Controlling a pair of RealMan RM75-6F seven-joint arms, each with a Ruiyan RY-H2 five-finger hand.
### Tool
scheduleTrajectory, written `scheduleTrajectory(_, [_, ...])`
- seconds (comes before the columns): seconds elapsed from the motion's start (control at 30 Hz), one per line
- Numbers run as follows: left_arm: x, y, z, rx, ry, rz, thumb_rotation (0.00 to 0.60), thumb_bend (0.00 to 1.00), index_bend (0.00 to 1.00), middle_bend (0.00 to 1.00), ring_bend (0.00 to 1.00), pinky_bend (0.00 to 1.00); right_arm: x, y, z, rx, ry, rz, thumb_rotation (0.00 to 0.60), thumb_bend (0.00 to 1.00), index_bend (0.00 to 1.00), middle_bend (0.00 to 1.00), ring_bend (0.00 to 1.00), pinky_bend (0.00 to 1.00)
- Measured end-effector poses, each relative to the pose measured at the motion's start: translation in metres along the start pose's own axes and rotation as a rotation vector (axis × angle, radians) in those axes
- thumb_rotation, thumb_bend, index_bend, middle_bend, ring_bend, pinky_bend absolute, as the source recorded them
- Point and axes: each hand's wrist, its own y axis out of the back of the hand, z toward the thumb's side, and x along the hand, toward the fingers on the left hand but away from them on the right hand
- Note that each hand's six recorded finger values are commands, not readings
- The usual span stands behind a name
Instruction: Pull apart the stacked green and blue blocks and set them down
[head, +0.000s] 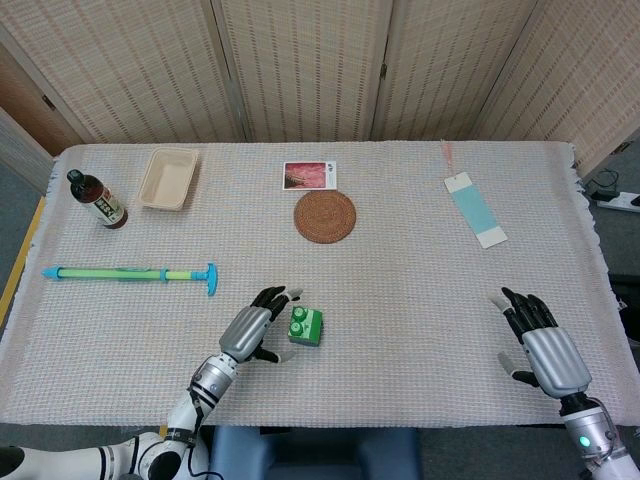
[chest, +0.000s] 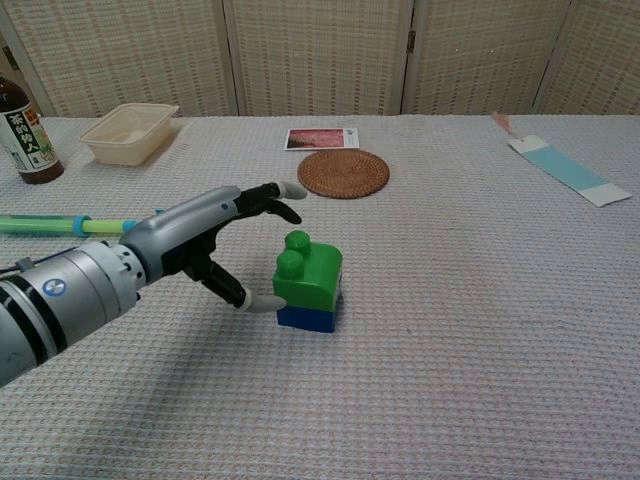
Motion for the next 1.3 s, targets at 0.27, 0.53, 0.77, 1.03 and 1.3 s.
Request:
scheduleTrajectory(0.27, [0.014,-0.001,-0.011,-0.029,0.016,0.008,0.6,0.25,0.2,0.27,0.0,0.0,-0.003,0.001,-0.005,-0.011,-0.014,0.005,0.6,0.41,0.0,0.0,0.0,0.0])
scheduleTrajectory(0.53, [0.016,-0.006,-0.013,-0.053,0.006,0.001,0.6,0.25,0.21,0.29,0.0,0.0,-0.003,0.001,-0.004,-0.015,-0.011,0.006,0.6,0.41,0.0,0.0,0.0,0.0])
scheduleTrajectory(0.77, [0.018,-0.009,-0.016,-0.059,0.005,0.007,0.6,0.25,0.27,0.36,0.02,0.0,-0.003,0.001,-0.006,-0.016,-0.014,0.006,0.6,0.41,0.0,0.0,0.0,0.0])
scheduleTrajectory(1.03, [0.018,-0.01,-0.017,-0.089,-0.003,0.05,0.6,0.27,0.44,0.51,0.08,0.0,-0.002,0.001,-0.005,-0.013,-0.012,0.006,0.6,0.41,0.0,0.0,0.0,0.0])
scheduleTrajectory(1.3, [0.015,-0.006,-0.017,-0.11,-0.023,0.129,0.6,0.32,0.59,0.66,0.17,0.0,-0.003,-0.001,-0.005,-0.011,-0.012,0.014,0.6,0.41,0.0,0.0,0.0,0.0])
